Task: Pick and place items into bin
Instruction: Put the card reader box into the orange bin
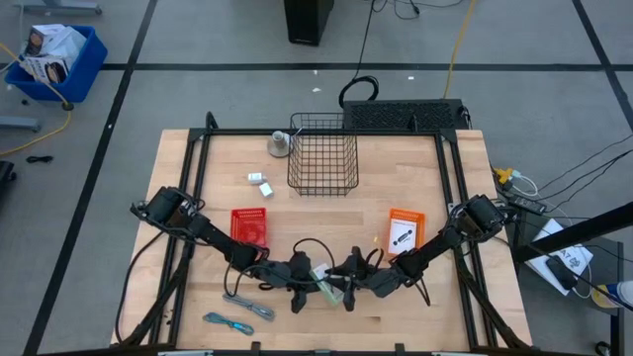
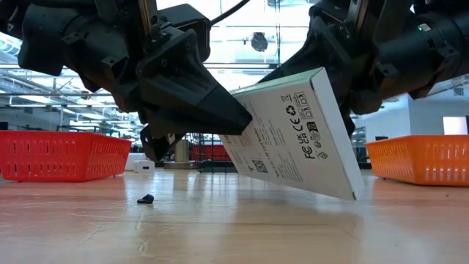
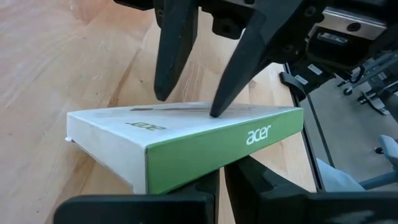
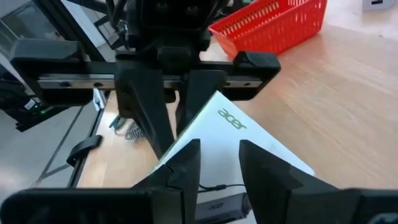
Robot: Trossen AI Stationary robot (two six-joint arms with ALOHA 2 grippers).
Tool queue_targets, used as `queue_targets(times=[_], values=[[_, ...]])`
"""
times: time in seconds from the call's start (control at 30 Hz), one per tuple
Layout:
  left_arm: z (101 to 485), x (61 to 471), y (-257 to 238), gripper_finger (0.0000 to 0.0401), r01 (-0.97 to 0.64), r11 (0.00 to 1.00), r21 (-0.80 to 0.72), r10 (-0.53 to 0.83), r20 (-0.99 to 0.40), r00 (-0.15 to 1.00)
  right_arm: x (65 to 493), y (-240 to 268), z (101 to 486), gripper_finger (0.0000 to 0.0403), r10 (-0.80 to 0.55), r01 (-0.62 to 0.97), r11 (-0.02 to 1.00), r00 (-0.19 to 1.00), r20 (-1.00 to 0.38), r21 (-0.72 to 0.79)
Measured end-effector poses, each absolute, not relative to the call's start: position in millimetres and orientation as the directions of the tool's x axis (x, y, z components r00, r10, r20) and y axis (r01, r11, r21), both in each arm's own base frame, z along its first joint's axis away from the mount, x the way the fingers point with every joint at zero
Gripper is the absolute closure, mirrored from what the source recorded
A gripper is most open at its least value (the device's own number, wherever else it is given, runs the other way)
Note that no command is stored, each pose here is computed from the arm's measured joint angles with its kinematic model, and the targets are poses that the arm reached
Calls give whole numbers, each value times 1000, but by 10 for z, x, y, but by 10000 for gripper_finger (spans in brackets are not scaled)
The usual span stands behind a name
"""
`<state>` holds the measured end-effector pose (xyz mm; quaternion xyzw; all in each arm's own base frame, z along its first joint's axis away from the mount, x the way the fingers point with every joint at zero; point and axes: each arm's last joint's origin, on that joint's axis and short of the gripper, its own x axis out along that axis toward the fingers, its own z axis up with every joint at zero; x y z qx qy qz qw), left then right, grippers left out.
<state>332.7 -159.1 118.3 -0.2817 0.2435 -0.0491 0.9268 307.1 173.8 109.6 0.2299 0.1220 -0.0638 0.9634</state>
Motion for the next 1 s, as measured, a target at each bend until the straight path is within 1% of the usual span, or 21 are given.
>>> queue_targets(times=[0.37,0.67,0.83,1.0], values=[[1179,3325,-1590,370,-51,836,-546,-227,-429,875,3072,1739,1116,292,-65,164,907,965,-256,388],[1173,3324,-1582,370,-65,839,-540,-212,-436,875,3035,1730,1487,289,-51,106,947,982,-183,302],[1171,3331,-1558,370,-88,850,-520,-176,-437,882,2959,1773,1522,287,-67,122,963,972,-224,242],[1136,3335,-1506,370,-122,850,-512,-161,-473,866,2829,1881,1505,287,-91,153,966,957,-277,211]])
